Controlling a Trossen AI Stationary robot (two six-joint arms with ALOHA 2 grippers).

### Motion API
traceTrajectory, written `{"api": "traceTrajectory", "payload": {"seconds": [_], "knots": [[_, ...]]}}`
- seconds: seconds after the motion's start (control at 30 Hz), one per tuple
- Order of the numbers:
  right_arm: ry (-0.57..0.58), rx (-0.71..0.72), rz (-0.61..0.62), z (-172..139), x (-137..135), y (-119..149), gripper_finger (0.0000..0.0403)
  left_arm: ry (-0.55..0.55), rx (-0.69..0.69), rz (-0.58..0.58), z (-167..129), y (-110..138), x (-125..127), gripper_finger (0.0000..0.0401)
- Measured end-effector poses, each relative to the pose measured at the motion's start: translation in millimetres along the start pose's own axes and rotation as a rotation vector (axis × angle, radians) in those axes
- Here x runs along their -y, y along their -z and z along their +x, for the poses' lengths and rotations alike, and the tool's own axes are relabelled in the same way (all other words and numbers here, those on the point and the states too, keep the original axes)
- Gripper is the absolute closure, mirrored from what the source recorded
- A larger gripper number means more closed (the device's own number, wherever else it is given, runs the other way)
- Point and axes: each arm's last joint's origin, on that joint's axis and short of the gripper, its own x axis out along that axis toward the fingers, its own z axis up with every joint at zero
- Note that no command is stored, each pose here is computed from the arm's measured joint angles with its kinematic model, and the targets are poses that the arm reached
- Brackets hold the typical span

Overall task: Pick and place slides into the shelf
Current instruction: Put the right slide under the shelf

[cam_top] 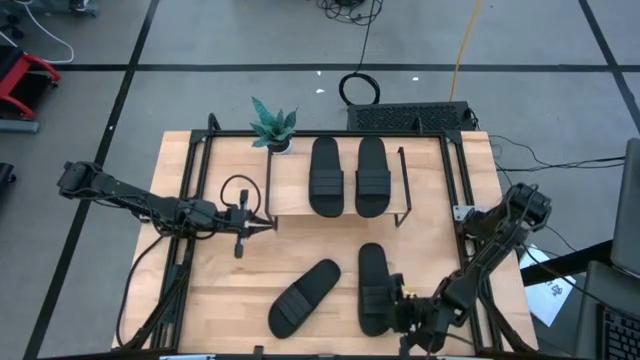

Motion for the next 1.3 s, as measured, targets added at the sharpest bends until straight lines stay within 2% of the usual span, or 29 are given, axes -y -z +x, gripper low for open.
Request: {"api": "traceTrajectory", "payload": {"seconds": [0.1, 0.23, 0.3, 0.43, 0.77, 0.97, 1.13, 1.3], "knots": [[0.018, -0.019, 0.052, -1, -6, -3, 0.0209, 0.021, 0.001, 0.001, 0, 0, 1, 0.0368], [0.009, -0.029, 0.068, -7, -19, -22, 0.0167, 0.022, -0.009, 0.011, 0, 1, 1, 0.0368], [0.011, -0.033, 0.095, -7, -26, -32, 0.0158, 0.023, -0.030, 0.013, 0, 3, 1, 0.0368], [0.006, -0.021, 0.267, -2, -37, -43, 0.0160, 0.031, -0.072, 0.000, 0, 7, 1, 0.0368], [0.003, -0.032, 0.829, 13, -60, -21, 0.0249, 0.086, -0.091, 0.035, 0, 9, 3, 0.0368], [0.082, 0.117, 1.183, 16, -70, -9, 0.0311, 0.089, -0.083, 0.097, 0, 9, 3, 0.0368], [0.095, 0.141, 1.317, 23, -76, 2, 0.0357, 0.088, -0.057, 0.161, 0, 7, 3, 0.0368], [0.113, 0.145, 1.395, 34, -75, 7, 0.0378, 0.087, -0.041, 0.204, 0, 5, 3, 0.0368]]}}
